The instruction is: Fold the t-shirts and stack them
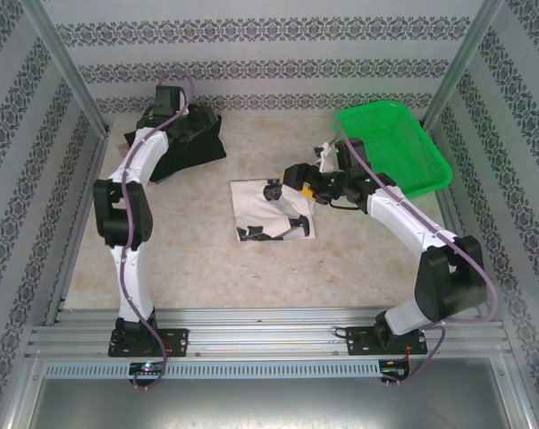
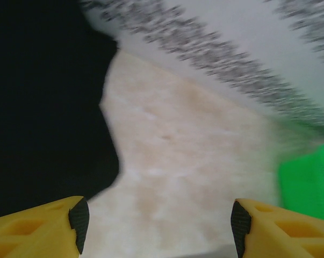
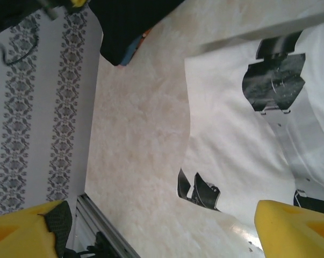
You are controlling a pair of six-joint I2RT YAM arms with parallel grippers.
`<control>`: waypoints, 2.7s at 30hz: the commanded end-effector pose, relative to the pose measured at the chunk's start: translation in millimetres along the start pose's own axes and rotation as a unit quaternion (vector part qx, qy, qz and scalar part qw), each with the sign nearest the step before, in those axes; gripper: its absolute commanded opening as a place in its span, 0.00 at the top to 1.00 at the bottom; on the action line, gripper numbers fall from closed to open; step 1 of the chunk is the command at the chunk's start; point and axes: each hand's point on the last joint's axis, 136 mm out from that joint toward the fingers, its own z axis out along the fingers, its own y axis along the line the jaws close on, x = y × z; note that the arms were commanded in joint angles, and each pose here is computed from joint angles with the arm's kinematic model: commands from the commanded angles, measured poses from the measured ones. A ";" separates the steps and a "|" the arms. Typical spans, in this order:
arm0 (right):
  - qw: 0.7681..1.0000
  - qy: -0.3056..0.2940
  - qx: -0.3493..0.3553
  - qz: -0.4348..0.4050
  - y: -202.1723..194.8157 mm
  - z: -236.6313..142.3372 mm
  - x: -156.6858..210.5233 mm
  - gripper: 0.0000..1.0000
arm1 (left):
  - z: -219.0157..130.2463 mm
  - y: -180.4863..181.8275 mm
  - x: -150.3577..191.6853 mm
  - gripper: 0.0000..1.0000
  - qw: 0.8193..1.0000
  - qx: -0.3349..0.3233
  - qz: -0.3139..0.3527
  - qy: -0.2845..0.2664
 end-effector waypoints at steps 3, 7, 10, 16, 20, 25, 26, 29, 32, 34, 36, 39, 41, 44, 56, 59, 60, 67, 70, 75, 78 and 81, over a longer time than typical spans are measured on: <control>0.999 -0.002 -0.017 -0.034 15.6 3.8 11.8 0.02 | 34.8 68.8 7.6 0.27 0.986 -0.138 0.084 0.044; 0.999 0.003 -0.014 -0.037 17.9 9.5 17.5 0.02 | 52.6 104.1 10.0 0.26 0.969 -0.209 0.121 0.050; 0.999 0.011 0.002 -0.033 11.3 14.8 19.1 0.02 | 51.5 127.1 27.5 0.25 0.956 -0.249 0.131 0.084; 0.987 0.057 0.144 0.028 -49.8 25.8 29.2 0.02 | 36.3 143.0 91.9 0.26 0.952 -0.229 0.121 0.164; 0.978 0.043 0.190 0.073 -84.3 18.1 29.1 0.02 | 10.6 152.9 137.0 0.25 0.953 -0.216 0.103 0.186; 0.980 0.052 0.178 0.069 -85.9 17.9 33.1 0.02 | -27.2 165.5 191.4 0.26 0.951 -0.212 0.077 0.211; 0.980 0.054 0.177 0.067 -85.2 18.1 34.2 0.02 | -33.8 166.3 197.5 0.26 0.952 -0.212 0.072 0.210; 0.981 0.058 0.172 0.063 -83.7 17.9 38.3 0.02 | -51.6 165.4 209.8 0.25 0.955 -0.207 0.063 0.201; 0.983 0.060 0.163 0.059 -78.6 15.3 41.1 0.02 | -69.3 150.3 201.1 0.25 0.962 -0.194 0.064 0.183; 0.984 0.063 0.160 0.053 -73.9 10.4 43.4 0.02 | -87.5 129.0 187.7 0.23 0.968 -0.180 0.072 0.163; 0.983 0.062 0.165 0.048 -73.9 3.2 45.5 0.02 | -109.1 110.9 174.8 0.22 0.973 -0.170 0.069 0.138; 0.985 0.061 0.154 0.049 -73.3 -6.3 49.2 0.02 | -141.9 85.4 160.8 0.15 0.983 -0.147 0.047 0.104; 0.986 0.062 0.148 0.049 -74.7 -11.6 51.9 0.02 | -158.5 62.3 162.0 0.14 0.990 -0.109 0.024 0.091; 0.987 0.062 0.141 0.055 -78.8 -19.8 54.7 0.02 | -172.2 28.9 188.1 0.13 0.994 -0.049 -0.013 0.096; 0.986 0.073 0.139 0.066 -96.4 -26.4 55.6 0.02 | -102.5 -17.2 273.6 0.12 0.990 0.010 -0.085 0.112; 0.983 0.075 0.150 0.081 -117.4 -21.5 52.1 0.02 | -81.4 -15.6 282.7 0.13 0.989 -0.001 -0.092 0.118; 0.982 0.077 0.151 0.085 -123.4 -18.7 50.8 0.02 | -75.7 -14.8 284.6 0.13 0.989 -0.007 -0.092 0.117; 0.980 0.093 0.142 0.100 -151.9 11.7 35.7 0.04 | -33.8 -23.9 293.6 0.14 0.986 0.007 -0.111 0.121; 0.980 0.098 0.133 0.108 -159.7 27.0 27.3 0.06 | -15.8 -24.7 298.8 0.15 0.985 0.005 -0.115 0.127; 0.980 0.096 0.114 0.132 -170.1 54.5 13.3 0.10 | 14.9 -34.6 303.9 0.19 0.984 0.013 -0.117 0.136; 0.980 0.104 0.106 0.131 -165.1 73.5 6.1 0.14 | 25.8 -34.9 305.3 0.26 0.983 0.004 -0.109 0.145; 0.982 0.110 0.094 0.122 -154.1 93.8 -2.3 0.17 | 31.6 -39.7 303.0 0.31 0.984 0.005 -0.098 0.150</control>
